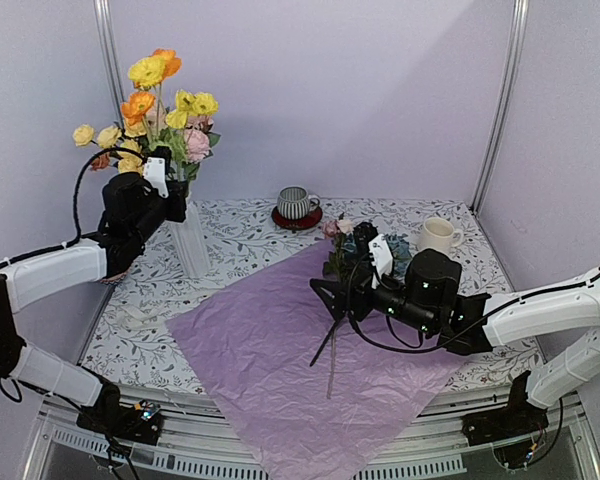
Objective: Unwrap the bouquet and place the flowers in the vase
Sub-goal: Place the fake flower in the vase.
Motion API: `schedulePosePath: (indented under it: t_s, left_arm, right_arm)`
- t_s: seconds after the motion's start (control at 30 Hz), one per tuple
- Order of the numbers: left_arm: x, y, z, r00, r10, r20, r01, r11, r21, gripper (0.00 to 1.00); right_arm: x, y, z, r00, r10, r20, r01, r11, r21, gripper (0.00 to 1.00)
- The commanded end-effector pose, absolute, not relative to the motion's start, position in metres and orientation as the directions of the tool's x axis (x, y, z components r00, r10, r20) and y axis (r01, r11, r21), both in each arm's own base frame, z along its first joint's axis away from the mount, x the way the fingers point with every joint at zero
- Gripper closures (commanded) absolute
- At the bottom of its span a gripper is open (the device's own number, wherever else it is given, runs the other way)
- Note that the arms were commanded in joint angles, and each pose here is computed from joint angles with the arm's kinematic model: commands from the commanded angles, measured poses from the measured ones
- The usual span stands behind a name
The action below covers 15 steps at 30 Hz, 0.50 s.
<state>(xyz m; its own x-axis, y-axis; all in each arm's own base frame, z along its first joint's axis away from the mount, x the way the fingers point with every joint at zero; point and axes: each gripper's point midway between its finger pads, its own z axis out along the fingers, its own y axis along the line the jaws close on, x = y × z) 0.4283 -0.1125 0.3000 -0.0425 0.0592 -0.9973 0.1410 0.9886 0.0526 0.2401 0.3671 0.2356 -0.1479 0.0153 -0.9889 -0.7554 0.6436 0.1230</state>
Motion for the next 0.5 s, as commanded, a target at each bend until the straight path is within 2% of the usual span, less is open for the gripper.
schedulePosePath:
  t_s: [0.0, 0.03, 0.17, 0.33, 0.47]
  left_arm:
    - [0.428, -0.106, 0.245, -0.228, 0.082, -0.97, 0.119, 0.991, 0.056, 0.66]
    - [0.427, -0.105, 0.248, -0.226, 0.075, -0.971, 0.115, 0.992, 0.05, 0.58]
    - [0.421, -0.102, 0.259, -0.238, 0.039, -0.97, 0.102, 0.995, 0.015, 0.44]
    - [0.402, -0.1, 0.256, -0.267, -0.003, -0.964, 0.112, 0.993, -0.035, 0.35]
    - [0.382, -0.1, 0.256, -0.263, -0.038, -0.964, 0.141, 0.987, -0.077, 0.33]
  right_arm:
    - [0.244, 0.363, 0.232, -0.144, 0.016, -0.989, -0.741, 0.661, 0.119, 0.01]
    - [0.244, 0.363, 0.231, -0.145, 0.016, -0.989, -0.74, 0.662, 0.119, 0.01]
    - [0.245, 0.362, 0.23, -0.145, 0.013, -0.989, -0.737, 0.666, 0.117, 0.01]
    - [0.246, 0.361, 0.23, -0.146, 0.015, -0.989, -0.732, 0.671, 0.118, 0.01]
    - [0.246, 0.361, 0.229, -0.149, 0.014, -0.989, -0.73, 0.673, 0.12, 0.01]
